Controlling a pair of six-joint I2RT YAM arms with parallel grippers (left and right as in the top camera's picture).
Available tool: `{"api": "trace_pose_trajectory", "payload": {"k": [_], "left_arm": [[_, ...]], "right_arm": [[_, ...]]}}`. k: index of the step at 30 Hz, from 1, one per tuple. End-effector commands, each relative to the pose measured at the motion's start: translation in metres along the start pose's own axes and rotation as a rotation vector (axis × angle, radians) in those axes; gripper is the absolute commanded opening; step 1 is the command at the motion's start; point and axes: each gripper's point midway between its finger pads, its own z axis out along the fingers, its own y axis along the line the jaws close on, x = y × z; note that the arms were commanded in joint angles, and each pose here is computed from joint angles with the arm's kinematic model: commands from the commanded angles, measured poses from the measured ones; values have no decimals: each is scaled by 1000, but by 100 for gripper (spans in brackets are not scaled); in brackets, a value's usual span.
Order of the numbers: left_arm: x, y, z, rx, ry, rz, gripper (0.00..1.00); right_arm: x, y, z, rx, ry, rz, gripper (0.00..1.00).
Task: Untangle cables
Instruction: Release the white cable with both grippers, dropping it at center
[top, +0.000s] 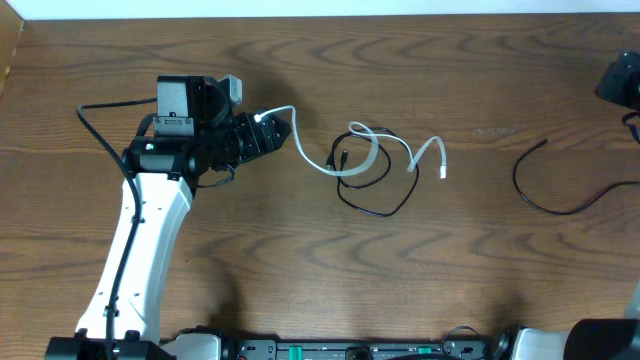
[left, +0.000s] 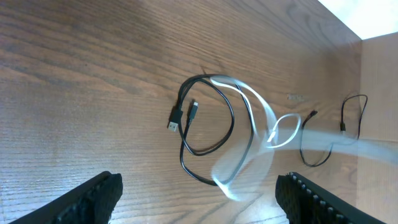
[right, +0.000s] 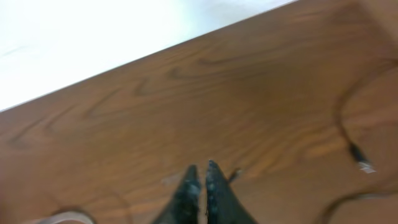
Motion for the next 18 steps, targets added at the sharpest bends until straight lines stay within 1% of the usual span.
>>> {"api": "trace_pose_trajectory", "payload": {"k": [1, 3, 5, 7, 10, 12, 15, 16, 18], "left_arm": [[0, -5, -4, 1, -10, 26, 85], [3, -8, -2, 6, -4, 36, 85], [6, -12, -1, 13, 5, 45, 85], [10, -19, 1, 40, 23, 74, 85], [17, -25, 4, 44, 40, 173, 84], [20, -19, 7, -6, 44, 221, 84], [22, 7, 7, -176, 41, 257, 84], [24, 10, 6, -199, 49, 278, 84], [32, 7, 8, -191, 85, 361, 84]], "right_arm": [[7, 54, -5, -302, 41, -28, 10], [14, 80, -12, -434, 61, -73, 15], [24, 98, -18, -513, 90, -117, 20], [40, 113, -21, -551, 136, -176, 23], [67, 131, -21, -572, 219, -258, 26], [81, 138, -18, -554, 267, -281, 26], [102, 158, -18, -587, 319, -320, 27], [105, 163, -19, -597, 325, -329, 28], [112, 174, -20, -619, 333, -353, 29]]}}
